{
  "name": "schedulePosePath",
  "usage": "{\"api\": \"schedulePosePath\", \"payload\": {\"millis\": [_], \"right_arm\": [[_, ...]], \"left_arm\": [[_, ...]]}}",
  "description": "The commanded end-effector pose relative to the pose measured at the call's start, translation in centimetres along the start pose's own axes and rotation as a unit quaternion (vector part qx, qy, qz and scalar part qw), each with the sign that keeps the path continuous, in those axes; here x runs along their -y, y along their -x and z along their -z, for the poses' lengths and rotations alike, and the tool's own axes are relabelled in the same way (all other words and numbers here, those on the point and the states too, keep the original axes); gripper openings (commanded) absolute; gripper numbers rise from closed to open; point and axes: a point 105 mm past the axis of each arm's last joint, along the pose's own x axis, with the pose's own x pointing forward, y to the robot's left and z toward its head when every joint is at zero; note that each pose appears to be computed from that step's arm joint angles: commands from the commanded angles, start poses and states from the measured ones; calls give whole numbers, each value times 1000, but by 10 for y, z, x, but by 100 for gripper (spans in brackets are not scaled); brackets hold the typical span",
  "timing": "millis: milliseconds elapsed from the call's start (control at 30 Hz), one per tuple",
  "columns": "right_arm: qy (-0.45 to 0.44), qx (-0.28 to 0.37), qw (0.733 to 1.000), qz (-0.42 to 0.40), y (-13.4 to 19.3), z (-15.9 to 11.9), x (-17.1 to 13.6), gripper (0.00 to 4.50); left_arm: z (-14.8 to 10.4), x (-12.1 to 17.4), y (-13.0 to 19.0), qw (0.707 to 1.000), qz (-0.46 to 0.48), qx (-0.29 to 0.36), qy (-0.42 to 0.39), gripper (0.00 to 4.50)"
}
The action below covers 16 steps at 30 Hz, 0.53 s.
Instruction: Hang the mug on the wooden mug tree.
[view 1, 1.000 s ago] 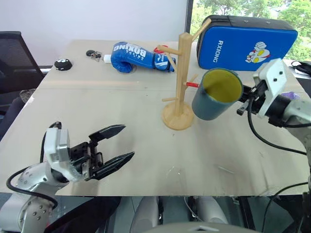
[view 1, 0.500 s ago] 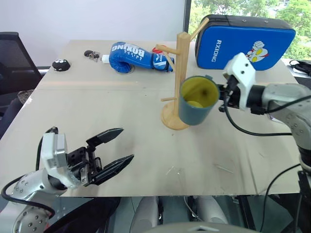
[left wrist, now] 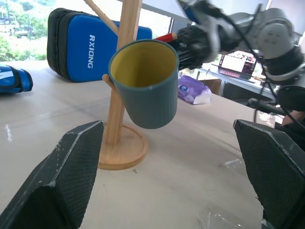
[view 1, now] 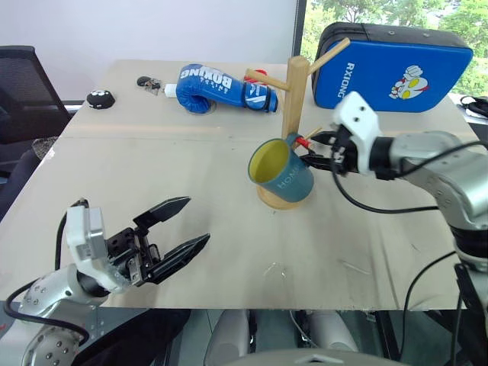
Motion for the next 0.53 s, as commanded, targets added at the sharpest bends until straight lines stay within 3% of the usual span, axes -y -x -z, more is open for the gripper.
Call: {"api": "schedulePosePath", "payload": {"millis": [33,233,367,533], "right_arm": [[18,48,999,5,30,-10,-2,218],[-29,-1,998,55,81,55,-2,218],[-74,-33,993,87,110,98,-9,218],[-86,-52,989,109,118,125,-15,218]], "left_arm": [[-3,0,3,1000,-2,7,-7,450],[14,-11,20,998,-55,-39,20,450],[34,-29,41,987,-121,-103,12,450],[48,-42,46,980,-140,-141,15,450]]}}
